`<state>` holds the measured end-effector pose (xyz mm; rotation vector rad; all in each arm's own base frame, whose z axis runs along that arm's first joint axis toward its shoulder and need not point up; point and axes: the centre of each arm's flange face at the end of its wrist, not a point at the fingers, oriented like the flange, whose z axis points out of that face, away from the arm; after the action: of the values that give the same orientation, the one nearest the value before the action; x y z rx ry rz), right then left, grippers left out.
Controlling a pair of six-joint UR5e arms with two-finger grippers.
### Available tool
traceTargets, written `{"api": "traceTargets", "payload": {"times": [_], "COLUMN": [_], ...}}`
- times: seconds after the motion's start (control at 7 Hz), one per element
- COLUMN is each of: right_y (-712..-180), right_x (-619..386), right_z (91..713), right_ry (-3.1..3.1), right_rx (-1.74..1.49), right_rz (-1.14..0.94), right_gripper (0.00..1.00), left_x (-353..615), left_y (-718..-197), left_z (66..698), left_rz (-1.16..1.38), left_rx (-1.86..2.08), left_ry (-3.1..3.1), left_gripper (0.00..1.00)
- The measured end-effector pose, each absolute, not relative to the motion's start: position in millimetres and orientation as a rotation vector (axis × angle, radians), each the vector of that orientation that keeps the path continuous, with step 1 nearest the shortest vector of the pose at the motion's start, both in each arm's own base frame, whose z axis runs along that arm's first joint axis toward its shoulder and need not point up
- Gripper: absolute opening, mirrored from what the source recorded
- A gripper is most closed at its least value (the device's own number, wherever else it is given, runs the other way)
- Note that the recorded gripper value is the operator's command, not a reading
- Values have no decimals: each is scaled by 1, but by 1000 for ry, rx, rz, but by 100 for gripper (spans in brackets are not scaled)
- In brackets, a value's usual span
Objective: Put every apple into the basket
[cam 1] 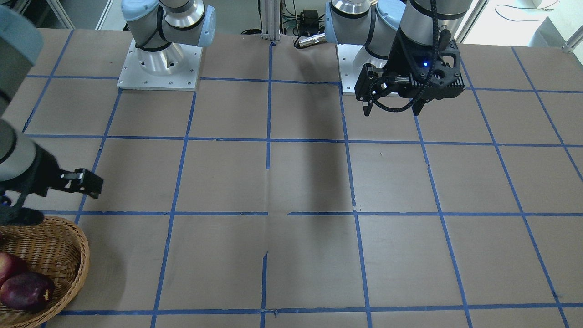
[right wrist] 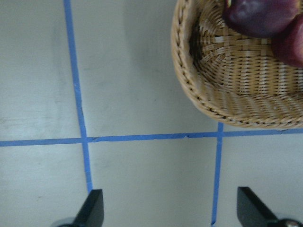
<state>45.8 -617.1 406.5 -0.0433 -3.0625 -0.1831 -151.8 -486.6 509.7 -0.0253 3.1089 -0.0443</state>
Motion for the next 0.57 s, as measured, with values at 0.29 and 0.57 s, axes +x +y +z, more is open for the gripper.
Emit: {"api": "traceTargets", "payload": {"times": [0.29,0.57], "right_y": [-560,-512], "right_x": [116,131], "right_z": [429,461], "right_ry": [-3105,-3153], "right_rx": [-103,-128], "right_rz": [-171,-213], "right_gripper": [100,100], "left_x": [-151,-151], "left_y": [-487,-487], "left_z": [510,510], "left_rz": [-44,-44], "left_rx": [-27,-28], "left_ry": [3108,3108], "left_gripper": [100,100]}}
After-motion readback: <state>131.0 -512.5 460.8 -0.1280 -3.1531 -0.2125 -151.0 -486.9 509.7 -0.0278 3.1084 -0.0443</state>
